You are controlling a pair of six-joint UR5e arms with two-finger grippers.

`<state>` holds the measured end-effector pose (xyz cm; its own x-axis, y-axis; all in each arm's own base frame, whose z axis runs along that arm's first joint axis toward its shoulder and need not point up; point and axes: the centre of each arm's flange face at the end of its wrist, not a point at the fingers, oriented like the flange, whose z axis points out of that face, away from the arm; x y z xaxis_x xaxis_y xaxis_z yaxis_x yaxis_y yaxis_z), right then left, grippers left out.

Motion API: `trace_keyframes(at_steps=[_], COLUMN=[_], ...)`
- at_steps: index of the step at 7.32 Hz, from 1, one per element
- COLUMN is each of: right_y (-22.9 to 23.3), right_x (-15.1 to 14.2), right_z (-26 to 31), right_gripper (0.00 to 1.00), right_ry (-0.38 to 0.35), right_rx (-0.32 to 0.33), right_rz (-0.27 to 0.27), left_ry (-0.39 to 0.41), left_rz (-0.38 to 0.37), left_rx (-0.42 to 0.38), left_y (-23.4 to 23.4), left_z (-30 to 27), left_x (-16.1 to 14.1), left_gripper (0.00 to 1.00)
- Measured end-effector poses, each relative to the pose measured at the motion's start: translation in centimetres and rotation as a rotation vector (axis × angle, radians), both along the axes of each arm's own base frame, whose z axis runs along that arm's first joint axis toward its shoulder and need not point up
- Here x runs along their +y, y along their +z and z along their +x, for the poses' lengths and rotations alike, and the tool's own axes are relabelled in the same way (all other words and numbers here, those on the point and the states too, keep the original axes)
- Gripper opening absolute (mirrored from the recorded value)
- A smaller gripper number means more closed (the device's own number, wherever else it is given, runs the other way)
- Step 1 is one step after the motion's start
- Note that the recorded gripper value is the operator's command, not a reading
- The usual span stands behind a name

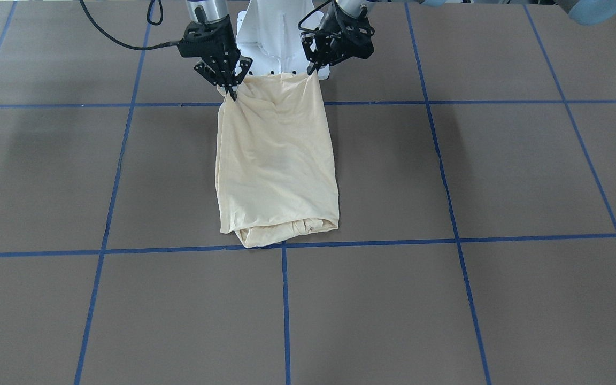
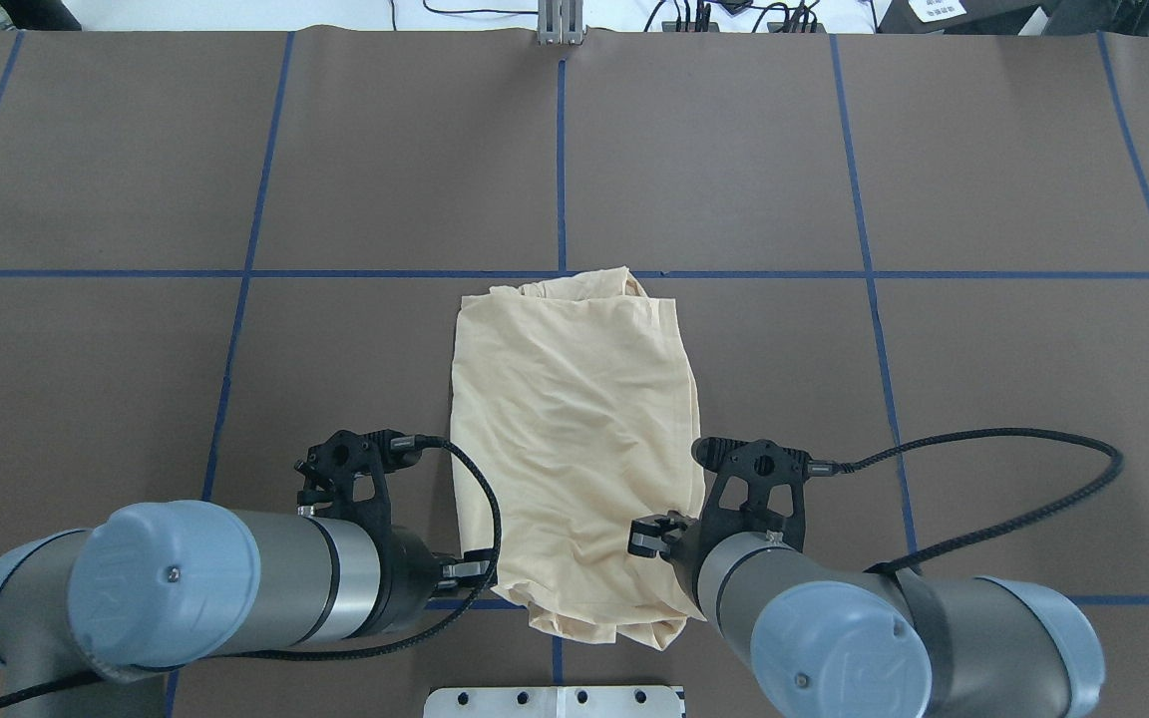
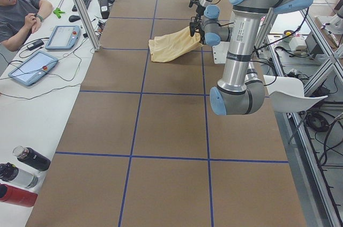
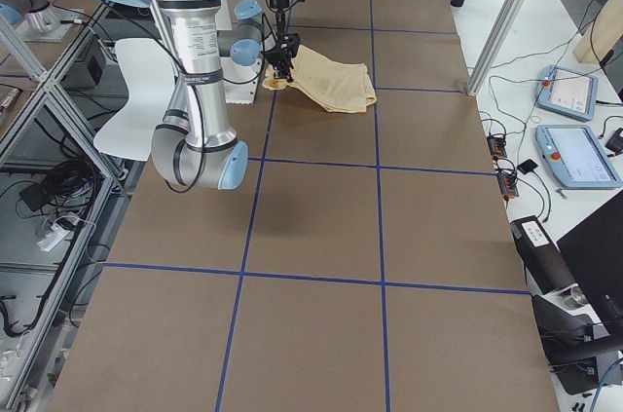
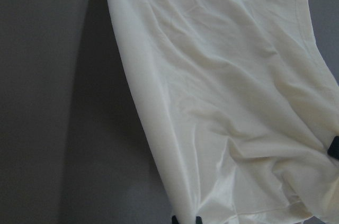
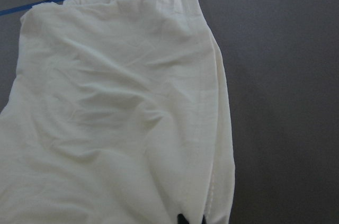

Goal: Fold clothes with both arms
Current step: 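Lift the near edge with both grippers and fold it toward the far edge, then release the shirt with both grippers and raise them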

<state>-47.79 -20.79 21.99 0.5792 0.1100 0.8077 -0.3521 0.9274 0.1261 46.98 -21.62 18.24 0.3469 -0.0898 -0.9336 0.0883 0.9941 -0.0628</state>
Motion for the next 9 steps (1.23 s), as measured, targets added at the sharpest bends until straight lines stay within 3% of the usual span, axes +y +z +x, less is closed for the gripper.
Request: trace_keyframes(at_steps=[2, 3, 6, 9], right_y=[-0.9, -1.1, -1.8, -2.0], right_x=[0.1, -1.5, -8.9, -14.7], right_z=[0.9, 0.7, -0.2, -0.6], right_gripper=[0.00, 0.00, 0.00, 0.00], right_ry=[0.005, 0.031, 0.102, 0.156], right_rx=[0.003, 0.013, 0.056, 0.097], right_rz=[0.002, 0.004, 0.008, 0.016], left_ry=[0.009, -0.010, -0.103, -0.177], left_rz=[0.000, 0.020, 0.114, 0.149], left_rx=[-0.017, -0.028, -0.076, -0.147], left_y=[-0.7, -0.8, -0.9, 0.0], left_z=[-0.7, -1.2, -1.7, -1.1], left_x=[0.2, -1.1, -8.5, -15.0], left_gripper=[0.00, 0.00, 0.00, 0.00])
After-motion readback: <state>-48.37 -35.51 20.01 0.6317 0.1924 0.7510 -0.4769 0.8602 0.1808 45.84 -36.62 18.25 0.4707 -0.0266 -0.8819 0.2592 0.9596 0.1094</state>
